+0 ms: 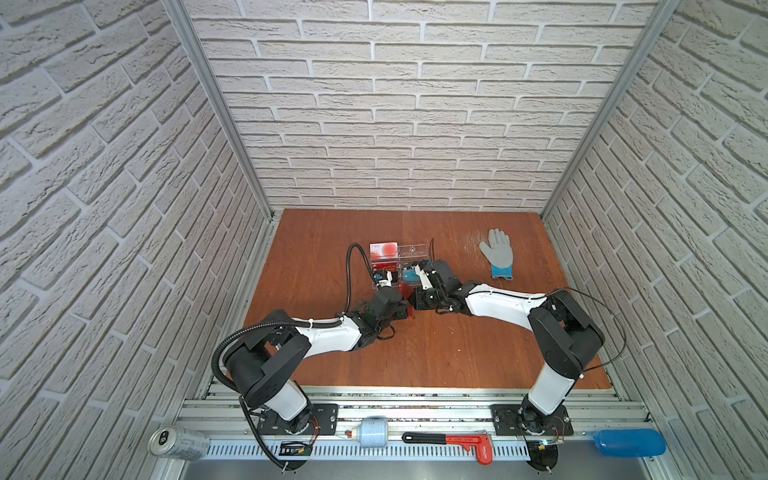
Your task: Take the credit cards out of the card holder
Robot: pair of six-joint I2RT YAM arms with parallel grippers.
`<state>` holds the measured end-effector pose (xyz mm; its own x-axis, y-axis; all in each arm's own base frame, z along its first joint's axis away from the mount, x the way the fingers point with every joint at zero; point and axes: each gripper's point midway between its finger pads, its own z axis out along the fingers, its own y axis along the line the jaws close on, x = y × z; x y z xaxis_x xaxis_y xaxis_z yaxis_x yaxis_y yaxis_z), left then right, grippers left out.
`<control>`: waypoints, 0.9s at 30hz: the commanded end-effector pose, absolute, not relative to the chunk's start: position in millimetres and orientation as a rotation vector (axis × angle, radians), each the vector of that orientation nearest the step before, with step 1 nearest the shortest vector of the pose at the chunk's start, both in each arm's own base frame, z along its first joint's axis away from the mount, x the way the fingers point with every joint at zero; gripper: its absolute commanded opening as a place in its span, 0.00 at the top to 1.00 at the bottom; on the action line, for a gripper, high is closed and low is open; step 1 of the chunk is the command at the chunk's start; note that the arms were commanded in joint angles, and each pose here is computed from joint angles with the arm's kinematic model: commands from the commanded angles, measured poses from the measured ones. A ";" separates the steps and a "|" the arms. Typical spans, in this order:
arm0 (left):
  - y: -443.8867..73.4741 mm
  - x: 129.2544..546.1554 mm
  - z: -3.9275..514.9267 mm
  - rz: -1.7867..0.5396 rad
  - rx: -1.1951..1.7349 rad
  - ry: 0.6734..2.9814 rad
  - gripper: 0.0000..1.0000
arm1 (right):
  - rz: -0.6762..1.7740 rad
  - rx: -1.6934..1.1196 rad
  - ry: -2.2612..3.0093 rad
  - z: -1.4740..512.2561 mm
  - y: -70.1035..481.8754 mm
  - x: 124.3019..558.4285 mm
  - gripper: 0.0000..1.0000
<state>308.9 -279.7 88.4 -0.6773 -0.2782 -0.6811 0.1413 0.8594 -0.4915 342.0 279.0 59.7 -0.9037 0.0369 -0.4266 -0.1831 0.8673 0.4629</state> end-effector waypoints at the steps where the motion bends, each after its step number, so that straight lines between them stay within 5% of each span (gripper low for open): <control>1: -281.8 317.3 126.1 -0.718 -0.121 2.084 1.00 | 0.651 -0.102 2.641 50.9 274.9 340.6 0.88; 27: -263.9 317.7 117.6 -0.670 -0.170 2.112 1.00 | 0.517 -0.080 2.653 64.4 238.7 345.1 0.94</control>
